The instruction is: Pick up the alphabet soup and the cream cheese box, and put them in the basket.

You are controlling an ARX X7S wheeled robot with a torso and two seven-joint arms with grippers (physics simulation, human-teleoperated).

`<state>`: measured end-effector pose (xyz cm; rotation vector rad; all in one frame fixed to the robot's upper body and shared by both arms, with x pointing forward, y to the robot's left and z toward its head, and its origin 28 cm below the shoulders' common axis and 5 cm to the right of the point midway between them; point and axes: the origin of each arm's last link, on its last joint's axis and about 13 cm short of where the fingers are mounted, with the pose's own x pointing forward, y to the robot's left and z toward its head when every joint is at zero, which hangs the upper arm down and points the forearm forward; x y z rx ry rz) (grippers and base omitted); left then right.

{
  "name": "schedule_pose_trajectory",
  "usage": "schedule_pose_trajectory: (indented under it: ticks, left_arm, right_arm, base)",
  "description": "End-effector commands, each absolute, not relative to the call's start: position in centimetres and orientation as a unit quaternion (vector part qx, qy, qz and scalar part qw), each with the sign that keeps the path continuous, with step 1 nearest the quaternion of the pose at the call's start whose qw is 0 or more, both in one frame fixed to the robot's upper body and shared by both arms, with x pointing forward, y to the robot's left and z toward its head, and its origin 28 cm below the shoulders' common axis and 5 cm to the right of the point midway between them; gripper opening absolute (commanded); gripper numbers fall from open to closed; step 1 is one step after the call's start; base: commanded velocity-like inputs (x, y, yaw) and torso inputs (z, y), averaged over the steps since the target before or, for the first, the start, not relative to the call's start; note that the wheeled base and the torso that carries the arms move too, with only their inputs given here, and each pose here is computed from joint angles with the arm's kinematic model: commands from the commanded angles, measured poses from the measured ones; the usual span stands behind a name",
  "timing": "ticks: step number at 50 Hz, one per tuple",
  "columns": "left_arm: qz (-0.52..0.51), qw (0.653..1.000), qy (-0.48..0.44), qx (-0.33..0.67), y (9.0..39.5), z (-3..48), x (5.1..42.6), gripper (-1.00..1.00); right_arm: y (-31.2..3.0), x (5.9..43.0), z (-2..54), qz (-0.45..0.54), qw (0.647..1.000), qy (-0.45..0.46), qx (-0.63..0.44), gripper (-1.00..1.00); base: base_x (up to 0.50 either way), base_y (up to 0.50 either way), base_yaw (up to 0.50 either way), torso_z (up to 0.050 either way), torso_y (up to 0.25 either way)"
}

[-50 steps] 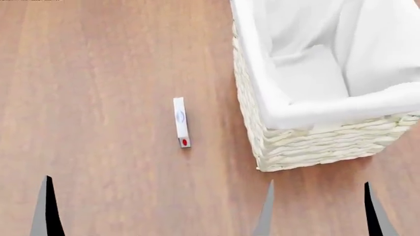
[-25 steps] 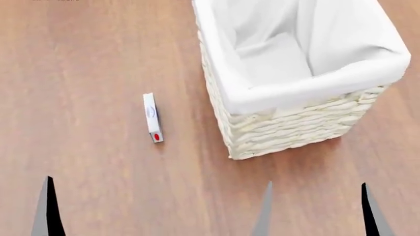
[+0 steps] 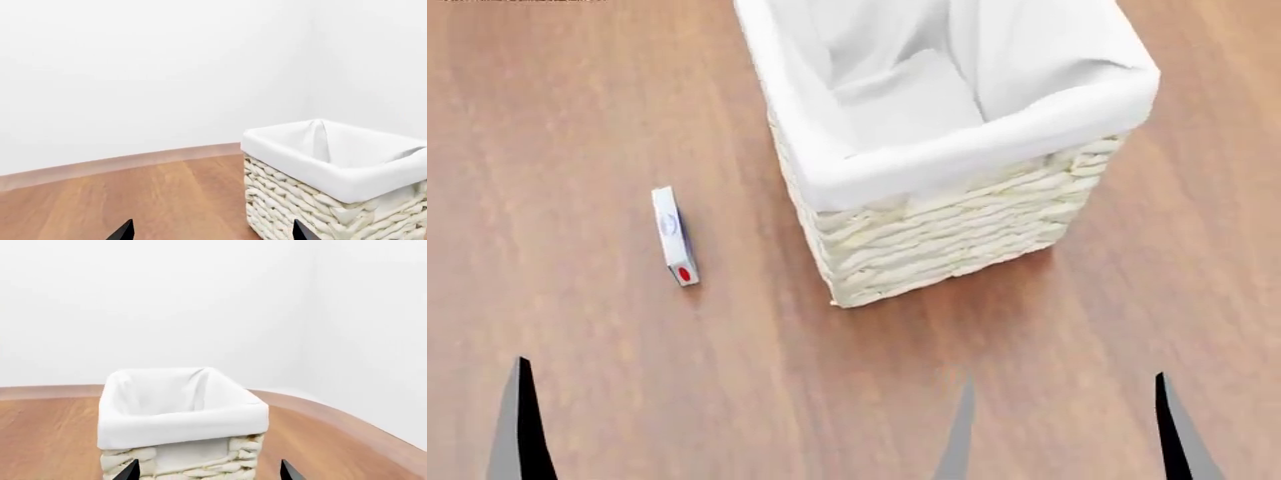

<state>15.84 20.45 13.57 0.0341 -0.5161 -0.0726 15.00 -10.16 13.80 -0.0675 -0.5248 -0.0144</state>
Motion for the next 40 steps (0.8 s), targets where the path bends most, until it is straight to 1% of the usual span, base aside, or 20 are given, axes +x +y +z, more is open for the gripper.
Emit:
schedule_pose_trajectory:
  ticks: [1,10,17,24,28,35,37,40]
  left_arm:
    - [-0.036,0.966,-0.255,0.016,20.5,13.5,15.8,1.0]
    - [-0.037,0.966,-0.255,0.016,20.5,13.5,15.9,1.0]
    - [-0.036,0.966,-0.254,0.016,20.5,13.5,15.9,1.0]
    - [-0.033,0.967,-0.251,0.015,20.6,13.3,15.9,1.0]
    - [-0.039,0.968,-0.246,0.017,20.5,12.9,16.0,1.0]
    - [-0.043,0.969,-0.242,0.018,20.4,12.8,16.1,1.0]
    - [-0.044,0.969,-0.241,0.02,20.4,12.7,16.1,1.0]
    - [-0.043,0.97,-0.237,0.021,20.4,12.5,16.2,1.0]
  right_arm:
    - [-10.1,15.0,13.6,-0.004,0.966,-0.258,-0.036,1.0]
    - [-10.0,15.0,13.7,-0.005,0.966,-0.257,-0.04,1.0]
    - [-9.9,14.7,13.9,-0.004,0.967,-0.251,-0.051,1.0]
    - [-9.8,13.3,13.9,0.001,0.971,-0.232,-0.056,1.0]
    - [-9.5,12.7,13.6,0.005,0.979,-0.199,-0.034,1.0]
    - [-9.3,11.9,13.7,0.016,0.985,-0.168,-0.022,1.0]
    - [-9.3,11.4,13.2,0.021,0.991,-0.133,-0.011,1.0]
    - [-9.4,10.9,13.0,0.023,0.994,-0.109,-0.008,1.0]
  base:
    - [0.0,0.0,-0.28,0.0,0.0]
    - [0.0,0.0,-0.25,0.0,0.0]
    - [0.0,0.0,0.0,0.0,0.0]
    - [0.0,0.0,0.0,0.0,0.0]
    - [0.0,0.0,0.0,0.0,0.0]
    - [0.0,0.0,0.0,0.0,0.0]
    - [0.0,0.0,0.0,0.0,0.0]
    - [0.0,0.0,0.0,0.0,0.0]
